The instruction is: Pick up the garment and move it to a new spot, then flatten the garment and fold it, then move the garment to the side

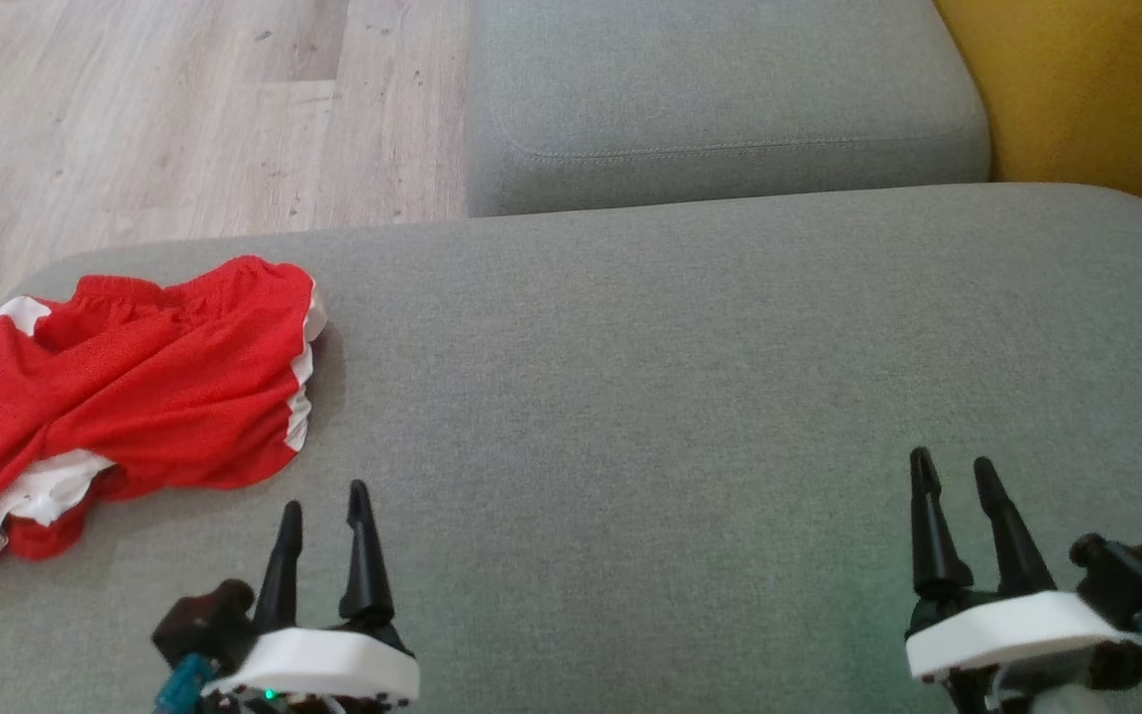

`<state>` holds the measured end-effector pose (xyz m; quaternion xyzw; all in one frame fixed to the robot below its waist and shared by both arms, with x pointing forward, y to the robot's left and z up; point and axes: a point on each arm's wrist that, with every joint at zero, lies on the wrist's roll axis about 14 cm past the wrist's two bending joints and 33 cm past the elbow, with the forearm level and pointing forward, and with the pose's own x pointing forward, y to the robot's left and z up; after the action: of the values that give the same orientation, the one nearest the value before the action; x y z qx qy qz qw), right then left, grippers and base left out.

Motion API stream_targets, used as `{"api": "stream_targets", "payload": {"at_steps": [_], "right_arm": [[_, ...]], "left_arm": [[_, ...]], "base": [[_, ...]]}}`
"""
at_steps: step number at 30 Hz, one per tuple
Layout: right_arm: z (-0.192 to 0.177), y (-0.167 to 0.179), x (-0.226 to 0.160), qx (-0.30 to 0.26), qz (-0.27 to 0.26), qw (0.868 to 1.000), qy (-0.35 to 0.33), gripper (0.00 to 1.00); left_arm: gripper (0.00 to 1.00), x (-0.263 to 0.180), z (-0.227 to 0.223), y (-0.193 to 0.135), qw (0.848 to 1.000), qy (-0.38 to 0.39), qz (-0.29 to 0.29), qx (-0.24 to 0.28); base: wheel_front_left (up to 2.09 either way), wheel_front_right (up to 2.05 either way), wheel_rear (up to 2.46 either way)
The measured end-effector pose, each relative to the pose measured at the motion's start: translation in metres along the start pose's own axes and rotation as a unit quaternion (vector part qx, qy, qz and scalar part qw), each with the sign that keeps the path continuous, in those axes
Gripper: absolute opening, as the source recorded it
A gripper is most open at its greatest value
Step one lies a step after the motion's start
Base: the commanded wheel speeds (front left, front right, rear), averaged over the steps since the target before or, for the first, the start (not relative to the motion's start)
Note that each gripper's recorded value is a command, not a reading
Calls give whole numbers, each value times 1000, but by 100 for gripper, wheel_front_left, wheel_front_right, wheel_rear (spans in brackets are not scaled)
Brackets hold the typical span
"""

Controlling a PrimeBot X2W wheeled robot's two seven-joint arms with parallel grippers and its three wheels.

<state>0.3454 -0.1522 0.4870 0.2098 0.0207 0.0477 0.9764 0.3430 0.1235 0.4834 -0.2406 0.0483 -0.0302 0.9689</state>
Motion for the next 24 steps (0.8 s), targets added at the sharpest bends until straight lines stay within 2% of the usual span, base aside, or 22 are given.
{"api": "stream_targets", "payload": {"at_steps": [16, 24], "right_arm": [[6, 16, -3, -100, 32, 994, -19, 100], [0, 19, -10, -139, 42, 989, -14, 100]], "left_arm": [[100, -4, 4, -18, 996, -26, -26, 87], [100, -6, 10, -18, 993, -44, -22, 112]], "base": [[0, 0, 0], [0, 0, 0]]}}
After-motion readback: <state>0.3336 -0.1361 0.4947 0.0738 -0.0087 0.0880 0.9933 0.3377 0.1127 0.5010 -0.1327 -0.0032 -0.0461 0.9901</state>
